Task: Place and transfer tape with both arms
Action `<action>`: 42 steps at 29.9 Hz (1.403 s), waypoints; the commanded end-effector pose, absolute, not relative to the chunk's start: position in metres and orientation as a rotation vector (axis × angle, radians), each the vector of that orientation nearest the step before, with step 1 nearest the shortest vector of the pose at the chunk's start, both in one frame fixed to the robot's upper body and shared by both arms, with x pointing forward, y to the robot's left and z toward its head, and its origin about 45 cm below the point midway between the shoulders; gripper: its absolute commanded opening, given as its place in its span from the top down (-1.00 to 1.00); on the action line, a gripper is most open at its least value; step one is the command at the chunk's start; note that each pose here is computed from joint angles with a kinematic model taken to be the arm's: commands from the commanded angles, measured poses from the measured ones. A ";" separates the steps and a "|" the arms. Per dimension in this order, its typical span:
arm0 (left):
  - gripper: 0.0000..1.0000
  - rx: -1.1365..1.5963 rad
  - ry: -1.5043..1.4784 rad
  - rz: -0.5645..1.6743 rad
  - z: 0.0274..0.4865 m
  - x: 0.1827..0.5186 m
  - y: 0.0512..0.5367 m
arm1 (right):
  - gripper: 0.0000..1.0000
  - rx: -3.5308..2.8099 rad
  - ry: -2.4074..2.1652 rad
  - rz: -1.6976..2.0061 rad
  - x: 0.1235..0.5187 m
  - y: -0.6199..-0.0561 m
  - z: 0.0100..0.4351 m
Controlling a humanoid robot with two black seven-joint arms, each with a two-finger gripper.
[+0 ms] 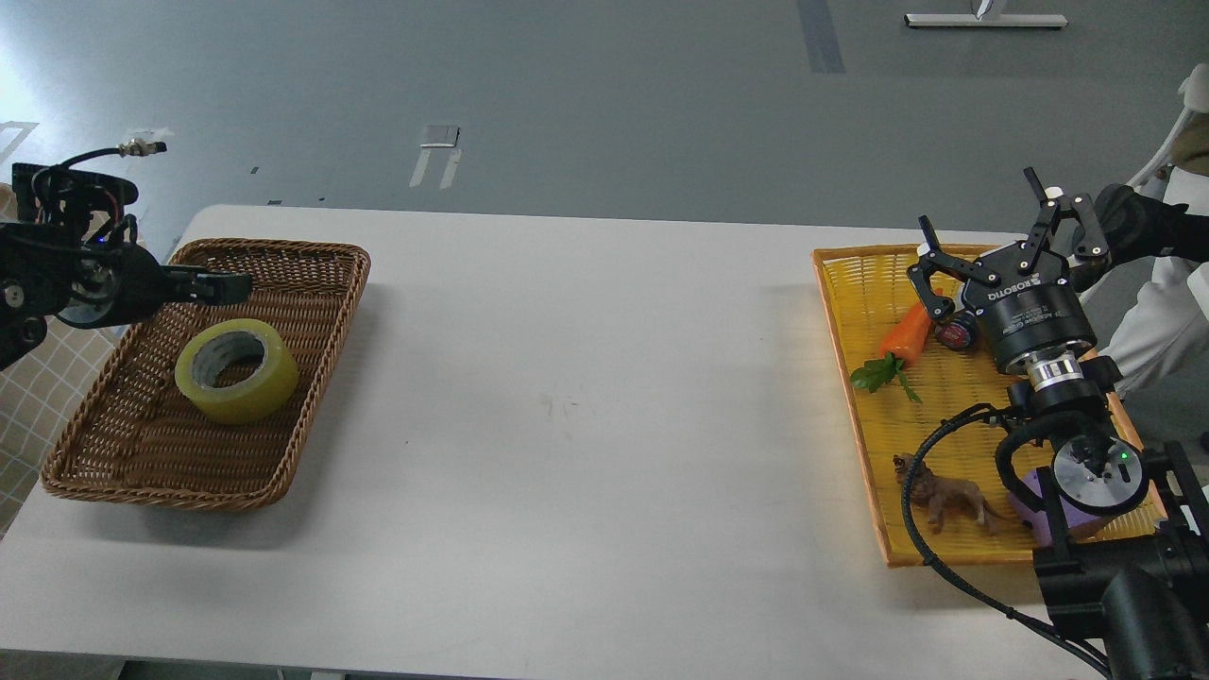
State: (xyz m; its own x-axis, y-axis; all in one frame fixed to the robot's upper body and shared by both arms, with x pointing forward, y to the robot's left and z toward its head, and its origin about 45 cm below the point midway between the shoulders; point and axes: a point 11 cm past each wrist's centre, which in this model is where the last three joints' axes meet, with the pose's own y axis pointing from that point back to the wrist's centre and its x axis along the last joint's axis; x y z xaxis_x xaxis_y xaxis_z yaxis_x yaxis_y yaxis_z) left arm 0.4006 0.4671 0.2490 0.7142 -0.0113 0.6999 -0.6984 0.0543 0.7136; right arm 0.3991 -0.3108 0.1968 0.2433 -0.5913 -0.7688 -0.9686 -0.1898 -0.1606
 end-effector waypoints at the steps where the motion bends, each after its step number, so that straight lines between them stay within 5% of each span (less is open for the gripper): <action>1: -0.52 1.292 -0.625 0.701 0.284 0.421 0.451 | -0.95 -1.877 1.418 0.741 0.400 -0.310 0.200; 4: -0.52 1.137 -0.559 0.800 0.297 0.429 0.438 | -0.95 -1.878 1.416 0.739 0.401 -0.310 0.201; 13: -0.95 0.432 -0.246 0.990 0.334 0.465 0.352 | -0.95 -1.880 1.407 0.709 0.406 -0.312 0.211; 25: -0.96 -0.082 0.078 0.857 0.320 0.468 0.254 | -0.95 -1.957 1.378 0.544 0.434 -0.326 0.270; 42: -0.96 -0.592 0.308 1.006 0.310 0.461 0.283 | -1.00 -2.035 1.394 0.555 0.471 -0.317 0.290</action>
